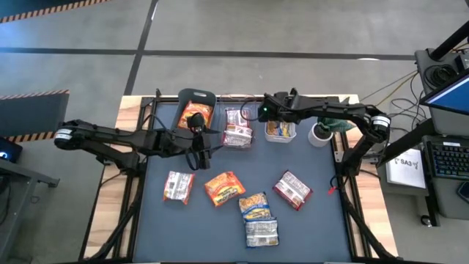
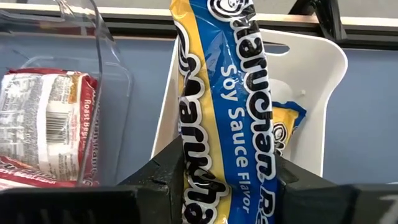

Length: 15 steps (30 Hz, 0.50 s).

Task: Sort Maruchan noodles
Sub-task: Put the blue noodle pack into the white bin

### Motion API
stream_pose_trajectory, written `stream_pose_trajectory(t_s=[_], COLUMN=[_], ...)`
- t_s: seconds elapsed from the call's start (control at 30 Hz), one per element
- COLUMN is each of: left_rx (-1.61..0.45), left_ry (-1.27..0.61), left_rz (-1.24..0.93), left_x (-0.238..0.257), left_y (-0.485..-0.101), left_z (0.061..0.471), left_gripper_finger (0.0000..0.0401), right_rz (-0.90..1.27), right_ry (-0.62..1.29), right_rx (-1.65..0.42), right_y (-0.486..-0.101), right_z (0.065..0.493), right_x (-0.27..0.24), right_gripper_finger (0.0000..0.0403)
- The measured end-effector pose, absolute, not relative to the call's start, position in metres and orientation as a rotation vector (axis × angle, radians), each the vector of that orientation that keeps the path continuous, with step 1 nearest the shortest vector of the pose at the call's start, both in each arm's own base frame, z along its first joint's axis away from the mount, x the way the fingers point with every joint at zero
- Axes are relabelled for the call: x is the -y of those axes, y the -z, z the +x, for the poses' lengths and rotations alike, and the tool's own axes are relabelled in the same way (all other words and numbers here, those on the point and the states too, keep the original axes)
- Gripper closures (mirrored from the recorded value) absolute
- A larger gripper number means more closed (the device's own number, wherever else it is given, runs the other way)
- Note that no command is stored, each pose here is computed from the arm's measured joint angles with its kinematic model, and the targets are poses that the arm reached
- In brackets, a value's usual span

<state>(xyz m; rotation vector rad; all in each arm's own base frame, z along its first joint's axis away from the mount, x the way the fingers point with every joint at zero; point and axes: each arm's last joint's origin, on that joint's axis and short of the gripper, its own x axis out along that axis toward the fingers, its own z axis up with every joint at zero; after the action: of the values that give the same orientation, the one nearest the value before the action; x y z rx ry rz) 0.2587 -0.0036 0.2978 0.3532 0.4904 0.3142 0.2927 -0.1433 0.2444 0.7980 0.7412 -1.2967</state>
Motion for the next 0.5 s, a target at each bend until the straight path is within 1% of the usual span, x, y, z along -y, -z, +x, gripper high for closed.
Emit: stream_pose_trajectory(t_s=[0.17,0.5], left_rx=[-0.486,-0.484], left_ry=[-0.315,-0.315], left_rz=[0.352,0.352], left_x=[0.0036,0.0037], left_y=[-0.2982,-0.2984], left_z=[0.2589,0.259], left_gripper_finger=[0.0182,0.0182], right_rz=[0.803,0.782], right_ry=[1.291,1.29], right_rx=[-0.728,-0.748], right_y=[-0.2359,-0.2348], right_z=[0.2926,0.2914], right_x=[0.1431,0.1429], right_gripper_finger=[0.0264,0.0239])
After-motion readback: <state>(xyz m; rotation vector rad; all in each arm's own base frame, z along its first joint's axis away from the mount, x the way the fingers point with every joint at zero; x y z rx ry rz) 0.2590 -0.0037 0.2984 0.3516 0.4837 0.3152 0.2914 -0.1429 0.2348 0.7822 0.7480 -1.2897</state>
